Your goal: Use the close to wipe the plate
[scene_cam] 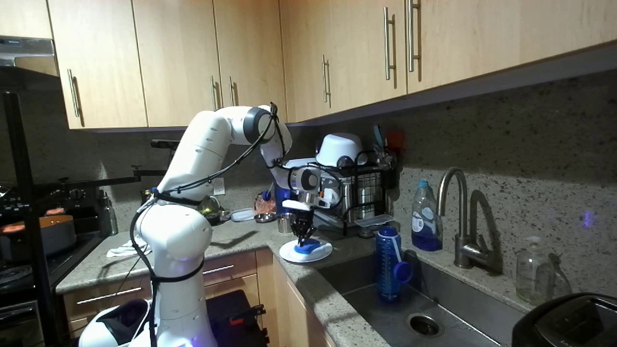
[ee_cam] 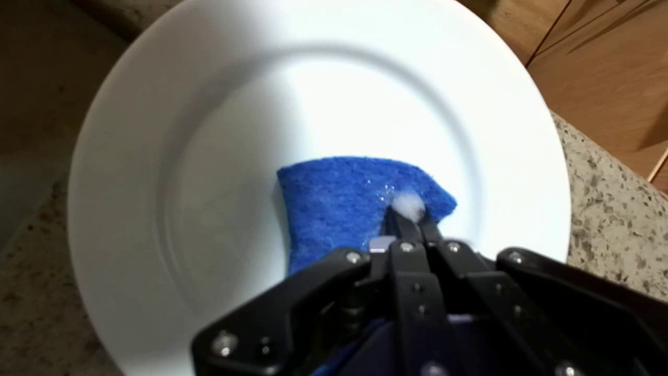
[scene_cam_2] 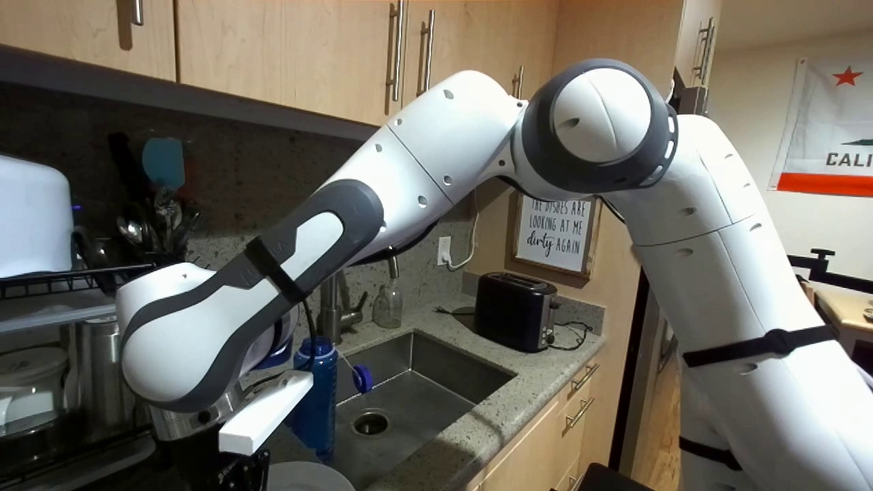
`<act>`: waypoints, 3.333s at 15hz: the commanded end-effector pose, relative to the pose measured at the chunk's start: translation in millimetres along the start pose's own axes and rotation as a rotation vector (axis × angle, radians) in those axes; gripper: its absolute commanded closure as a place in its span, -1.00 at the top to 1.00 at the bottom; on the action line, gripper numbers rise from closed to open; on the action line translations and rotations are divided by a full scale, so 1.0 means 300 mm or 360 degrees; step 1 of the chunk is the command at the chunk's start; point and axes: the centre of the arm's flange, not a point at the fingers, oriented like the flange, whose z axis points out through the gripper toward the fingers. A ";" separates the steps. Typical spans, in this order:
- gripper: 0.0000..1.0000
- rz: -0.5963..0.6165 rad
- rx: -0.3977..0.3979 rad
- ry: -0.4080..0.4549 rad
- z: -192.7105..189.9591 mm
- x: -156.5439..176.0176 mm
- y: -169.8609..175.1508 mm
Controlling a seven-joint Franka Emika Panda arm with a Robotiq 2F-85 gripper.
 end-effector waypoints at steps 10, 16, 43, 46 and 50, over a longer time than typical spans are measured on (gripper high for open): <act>-0.98 0.0043 0.0138 -0.0052 0.045 0.022 0.089; -0.98 0.0097 0.0191 -0.0053 0.056 0.013 0.128; -0.98 0.0261 0.0270 -0.0074 0.122 -0.093 0.266; -0.98 0.0283 0.0279 -0.0078 0.132 -0.115 0.286; -0.98 0.0320 0.0290 -0.0079 0.140 -0.155 0.317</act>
